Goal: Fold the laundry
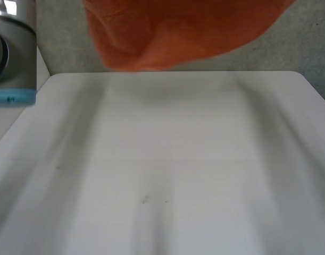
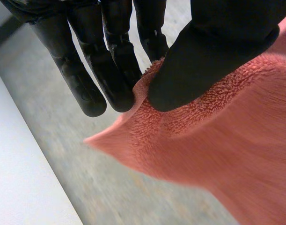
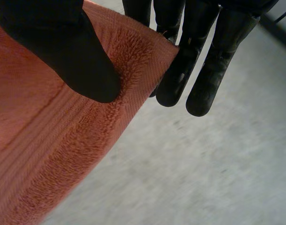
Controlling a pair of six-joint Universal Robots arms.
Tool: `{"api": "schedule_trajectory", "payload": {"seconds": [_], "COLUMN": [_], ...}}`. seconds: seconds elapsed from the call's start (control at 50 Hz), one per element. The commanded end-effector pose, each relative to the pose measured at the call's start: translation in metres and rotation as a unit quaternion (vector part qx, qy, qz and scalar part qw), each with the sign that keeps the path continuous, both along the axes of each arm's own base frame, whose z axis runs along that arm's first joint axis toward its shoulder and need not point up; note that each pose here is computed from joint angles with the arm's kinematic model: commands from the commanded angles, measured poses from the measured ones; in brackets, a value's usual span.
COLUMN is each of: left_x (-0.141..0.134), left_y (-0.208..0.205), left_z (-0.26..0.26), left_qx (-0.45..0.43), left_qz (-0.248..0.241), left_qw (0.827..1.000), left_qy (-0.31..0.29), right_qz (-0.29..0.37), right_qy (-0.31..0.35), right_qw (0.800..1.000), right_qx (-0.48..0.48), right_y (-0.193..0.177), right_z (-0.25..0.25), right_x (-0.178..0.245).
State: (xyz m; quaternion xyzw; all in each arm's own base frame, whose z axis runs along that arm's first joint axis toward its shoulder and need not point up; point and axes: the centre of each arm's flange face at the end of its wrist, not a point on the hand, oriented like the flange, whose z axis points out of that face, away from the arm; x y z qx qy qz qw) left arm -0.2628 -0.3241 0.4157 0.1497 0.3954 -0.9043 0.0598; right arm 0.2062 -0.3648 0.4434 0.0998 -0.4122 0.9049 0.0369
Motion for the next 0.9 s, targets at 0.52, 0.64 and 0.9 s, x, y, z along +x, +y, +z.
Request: {"api": "schedule_trajectory", "payload": {"seconds": [0.52, 0.64, 0.9], "left_x": [0.033, 0.032, 0.037], "left_y": [0.053, 0.05, 0.044], "left_z": [-0.269, -0.282, -0.294], "left_qx": [0.409, 0.422, 0.441], "left_qz": [-0.017, -0.029, -0.057], "left_qw": [0.901, 0.894, 0.883], "left_qy": [-0.144, -0.15, -0.152], "right_qz": [0.095, 0.083, 0.044], "right_qy": [0.186, 0.132, 0.048], "right_qw": [0.89, 0.898, 0.9], "right_qx": [0.404, 0.411, 0.431], "right_y": [0.065, 0.068, 0.053], "right_z": [-0.25, -0.237, -0.236], "right_x": [-0.026, -0.037, -0.068]}}
